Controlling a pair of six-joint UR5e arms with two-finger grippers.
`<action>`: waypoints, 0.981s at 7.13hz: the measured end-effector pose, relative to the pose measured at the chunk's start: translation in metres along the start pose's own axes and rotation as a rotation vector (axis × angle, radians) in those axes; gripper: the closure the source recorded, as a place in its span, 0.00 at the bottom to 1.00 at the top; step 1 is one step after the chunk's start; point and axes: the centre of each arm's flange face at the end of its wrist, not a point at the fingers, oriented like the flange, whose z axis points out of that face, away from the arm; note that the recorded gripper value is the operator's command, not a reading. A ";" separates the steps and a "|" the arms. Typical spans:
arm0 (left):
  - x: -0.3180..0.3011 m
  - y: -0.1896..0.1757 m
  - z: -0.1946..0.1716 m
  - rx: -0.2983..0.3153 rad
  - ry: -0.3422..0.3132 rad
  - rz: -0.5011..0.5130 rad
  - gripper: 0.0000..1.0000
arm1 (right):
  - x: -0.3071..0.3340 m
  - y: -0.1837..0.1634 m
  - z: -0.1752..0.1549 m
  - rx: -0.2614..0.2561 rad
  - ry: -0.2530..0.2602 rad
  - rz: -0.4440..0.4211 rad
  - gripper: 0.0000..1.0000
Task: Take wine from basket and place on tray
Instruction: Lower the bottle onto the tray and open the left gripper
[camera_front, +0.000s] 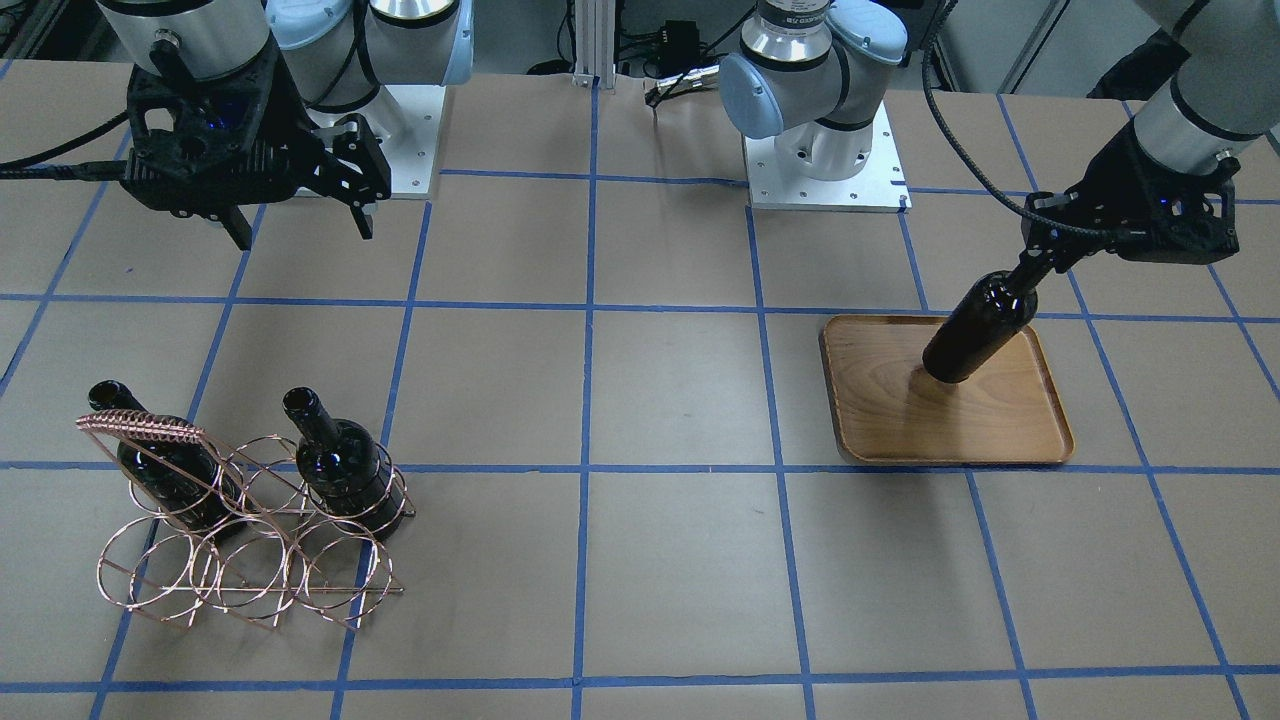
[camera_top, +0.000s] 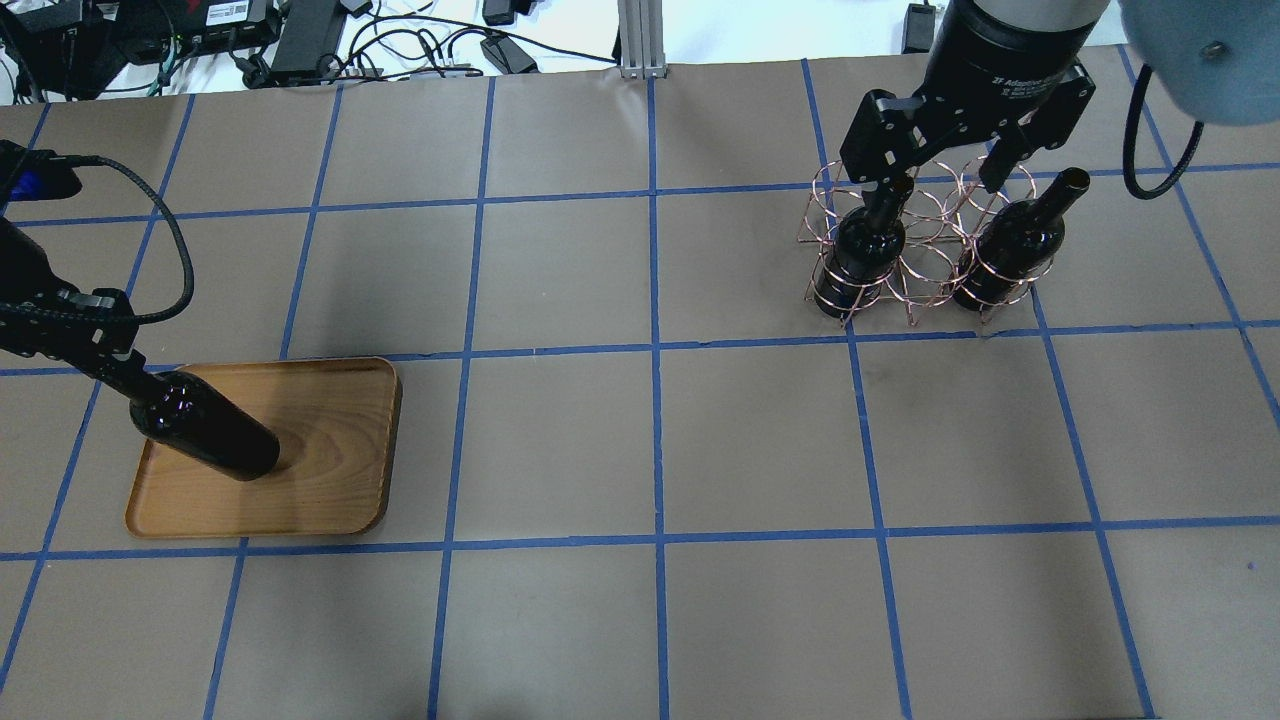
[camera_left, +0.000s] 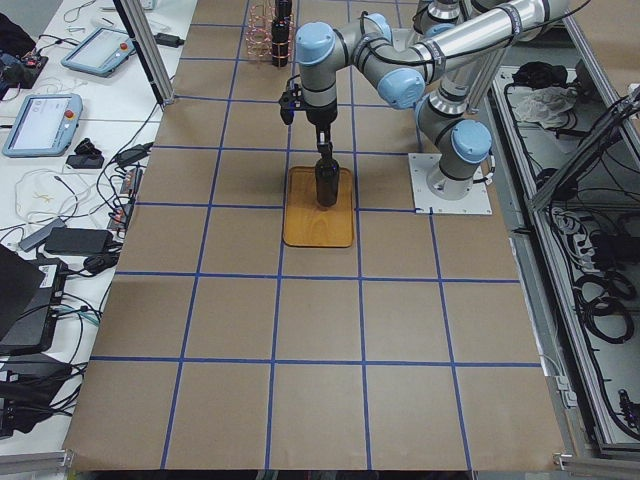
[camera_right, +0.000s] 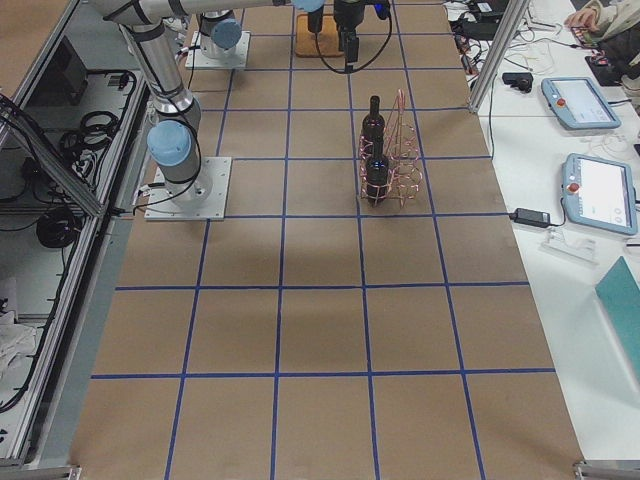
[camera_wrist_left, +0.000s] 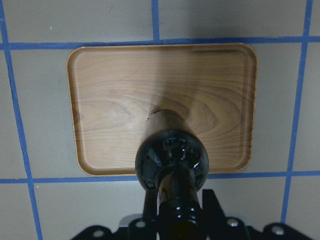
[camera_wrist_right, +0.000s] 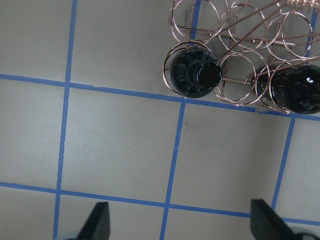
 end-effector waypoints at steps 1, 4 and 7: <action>-0.002 -0.003 0.003 0.003 0.000 -0.002 0.89 | 0.000 0.000 0.000 0.000 0.000 0.000 0.00; -0.004 -0.006 0.008 -0.003 0.003 -0.002 0.00 | 0.000 0.000 0.000 0.001 -0.001 0.000 0.00; -0.002 -0.009 0.002 0.004 -0.009 0.000 0.01 | 0.000 0.000 0.000 0.001 -0.001 -0.001 0.00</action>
